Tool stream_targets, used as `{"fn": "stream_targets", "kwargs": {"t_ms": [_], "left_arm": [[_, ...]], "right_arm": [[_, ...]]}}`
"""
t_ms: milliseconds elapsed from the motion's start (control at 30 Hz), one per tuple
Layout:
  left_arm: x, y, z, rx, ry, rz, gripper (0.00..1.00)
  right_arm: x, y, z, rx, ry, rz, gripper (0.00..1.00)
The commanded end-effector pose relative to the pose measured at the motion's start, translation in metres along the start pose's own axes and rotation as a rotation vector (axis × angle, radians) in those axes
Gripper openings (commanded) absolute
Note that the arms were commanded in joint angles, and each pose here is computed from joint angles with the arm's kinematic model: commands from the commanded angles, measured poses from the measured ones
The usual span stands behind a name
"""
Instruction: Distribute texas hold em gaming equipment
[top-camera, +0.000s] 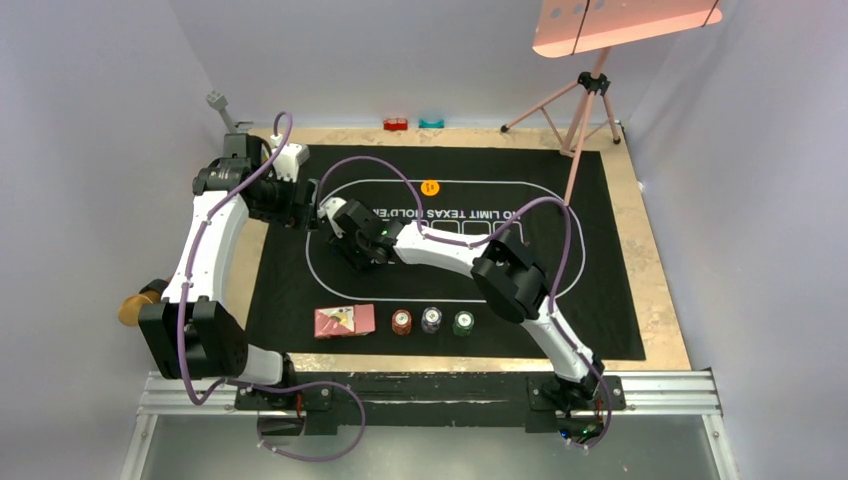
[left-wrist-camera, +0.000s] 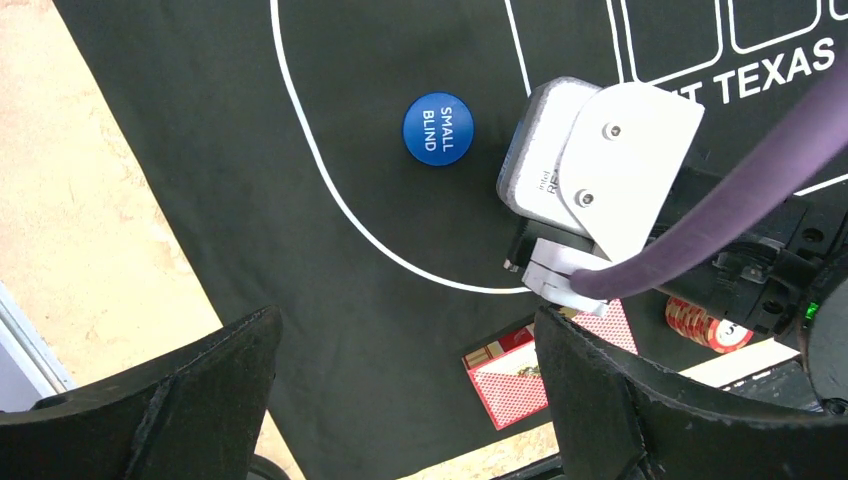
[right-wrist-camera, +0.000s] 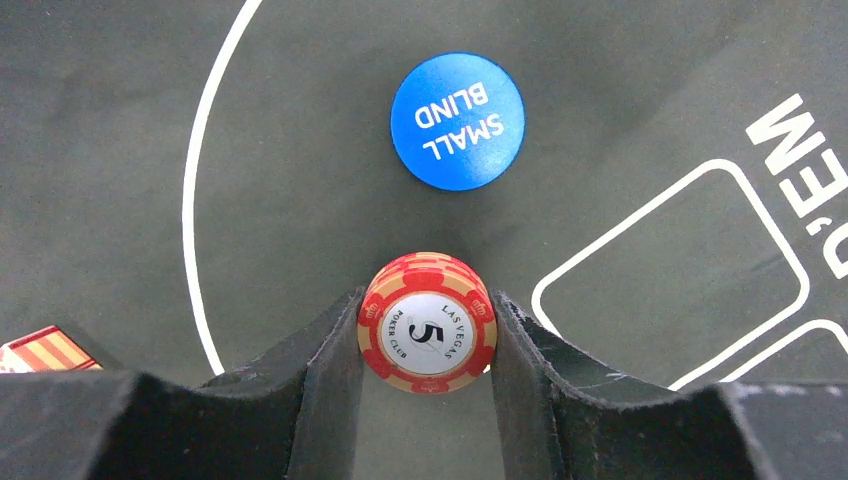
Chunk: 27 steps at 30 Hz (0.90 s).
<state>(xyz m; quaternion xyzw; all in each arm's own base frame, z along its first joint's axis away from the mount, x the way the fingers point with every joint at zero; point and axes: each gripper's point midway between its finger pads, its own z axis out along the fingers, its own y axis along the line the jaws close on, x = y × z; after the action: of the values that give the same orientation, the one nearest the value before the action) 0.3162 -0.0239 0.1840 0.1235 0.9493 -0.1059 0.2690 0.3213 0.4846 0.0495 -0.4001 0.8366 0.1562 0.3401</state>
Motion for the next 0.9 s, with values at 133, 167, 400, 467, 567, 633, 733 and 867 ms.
{"fn": "stream_targets", "kwargs": {"t_ms": [133, 167, 400, 467, 567, 633, 733, 867], "left_arm": [[-0.01, -0.002, -0.01, 0.002, -0.061, 0.011, 1.0], [-0.011, -0.003, -0.01, 0.006, -0.068, 0.013, 1.0], [-0.007, -0.005, -0.009, 0.018, -0.076, 0.024, 1.0], [-0.006, -0.008, -0.009, 0.027, -0.08, 0.028, 1.0], [-0.006, -0.008, -0.01, 0.028, -0.086, 0.03, 1.0], [-0.005, -0.008, -0.01, 0.028, -0.086, 0.03, 1.0], [-0.004, -0.009, -0.01, 0.031, -0.086, 0.032, 1.0], [-0.005, -0.008, -0.011, 0.024, -0.088, 0.034, 1.0]], "right_arm": [[-0.02, 0.001, -0.001, -0.002, -0.056, 0.005, 0.18], [-0.021, 0.002, 0.0, -0.002, -0.06, 0.003, 0.2], [-0.021, -0.003, 0.007, 0.008, -0.068, 0.004, 0.34], [-0.021, -0.003, 0.008, 0.009, -0.068, 0.004, 0.45], [-0.021, -0.004, 0.008, 0.015, -0.073, 0.004, 0.63], [-0.024, -0.006, 0.006, 0.016, -0.083, 0.006, 0.71], [-0.032, -0.007, 0.001, 0.013, -0.103, 0.008, 0.75], [-0.053, -0.01, -0.02, 0.023, -0.151, 0.011, 0.76]]}}
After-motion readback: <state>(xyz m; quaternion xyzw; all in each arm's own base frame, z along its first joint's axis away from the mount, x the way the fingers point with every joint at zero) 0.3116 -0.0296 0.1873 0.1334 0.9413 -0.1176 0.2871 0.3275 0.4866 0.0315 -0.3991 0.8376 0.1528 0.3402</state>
